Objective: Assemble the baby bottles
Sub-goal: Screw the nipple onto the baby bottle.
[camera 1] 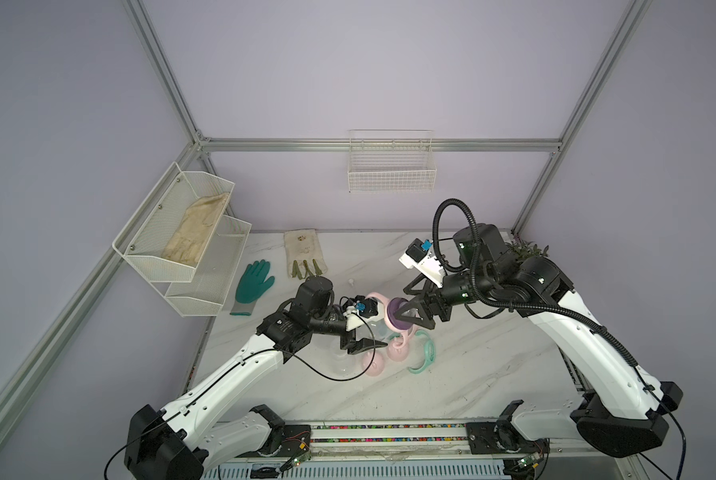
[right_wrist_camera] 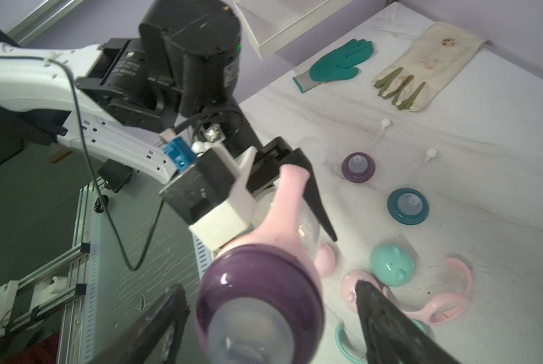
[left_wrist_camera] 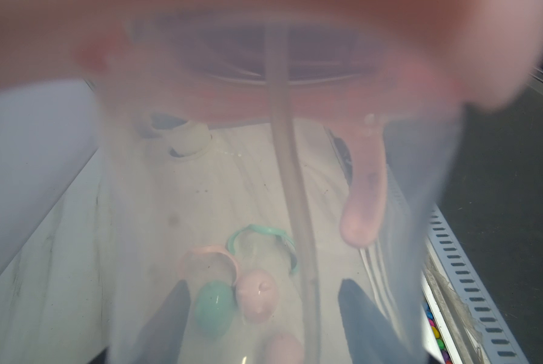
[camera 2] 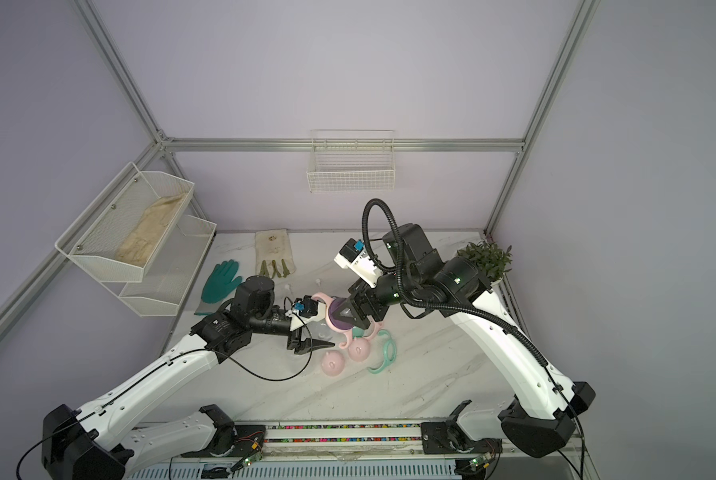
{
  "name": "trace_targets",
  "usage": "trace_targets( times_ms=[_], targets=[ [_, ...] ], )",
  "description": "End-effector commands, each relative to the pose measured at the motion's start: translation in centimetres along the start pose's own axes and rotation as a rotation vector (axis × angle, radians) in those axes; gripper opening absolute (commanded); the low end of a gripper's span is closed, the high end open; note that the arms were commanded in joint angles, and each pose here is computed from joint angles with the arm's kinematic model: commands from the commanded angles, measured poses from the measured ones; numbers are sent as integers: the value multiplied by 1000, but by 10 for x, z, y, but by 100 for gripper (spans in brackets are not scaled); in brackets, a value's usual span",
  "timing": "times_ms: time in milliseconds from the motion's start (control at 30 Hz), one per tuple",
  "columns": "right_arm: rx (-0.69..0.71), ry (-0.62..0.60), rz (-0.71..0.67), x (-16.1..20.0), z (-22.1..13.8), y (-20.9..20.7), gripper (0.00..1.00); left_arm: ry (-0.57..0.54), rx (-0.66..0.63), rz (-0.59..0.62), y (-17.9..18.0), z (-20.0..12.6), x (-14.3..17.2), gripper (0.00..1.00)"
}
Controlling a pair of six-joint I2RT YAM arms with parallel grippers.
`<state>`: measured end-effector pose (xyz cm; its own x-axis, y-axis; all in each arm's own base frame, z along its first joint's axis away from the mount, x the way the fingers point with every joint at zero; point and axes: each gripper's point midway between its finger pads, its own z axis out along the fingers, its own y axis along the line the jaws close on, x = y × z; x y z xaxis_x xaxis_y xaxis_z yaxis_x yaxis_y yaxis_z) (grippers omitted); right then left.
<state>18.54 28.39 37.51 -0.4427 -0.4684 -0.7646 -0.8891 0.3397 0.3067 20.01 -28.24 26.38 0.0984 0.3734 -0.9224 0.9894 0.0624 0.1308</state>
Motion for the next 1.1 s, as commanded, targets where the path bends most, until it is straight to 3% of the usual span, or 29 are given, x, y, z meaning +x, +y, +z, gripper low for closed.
trace_targets(
  times_ms=[0, 267, 667, 1067],
  targets=[
    [-31, 59, -50, 11, 1, 14, 87, -75, 19, 28, 4, -7, -37, 0],
    [36, 130, -46, 28, 11, 5, 85, -73, 3, 35, 6, -9, -38, 0],
    [151, 117, -38, 25, 10, -14, 81, -61, -18, 41, 9, -10, -36, 0],
    [102, 96, -7, 24, 25, -12, 54, -39, -112, 64, 24, -12, -34, 0]
  ],
)
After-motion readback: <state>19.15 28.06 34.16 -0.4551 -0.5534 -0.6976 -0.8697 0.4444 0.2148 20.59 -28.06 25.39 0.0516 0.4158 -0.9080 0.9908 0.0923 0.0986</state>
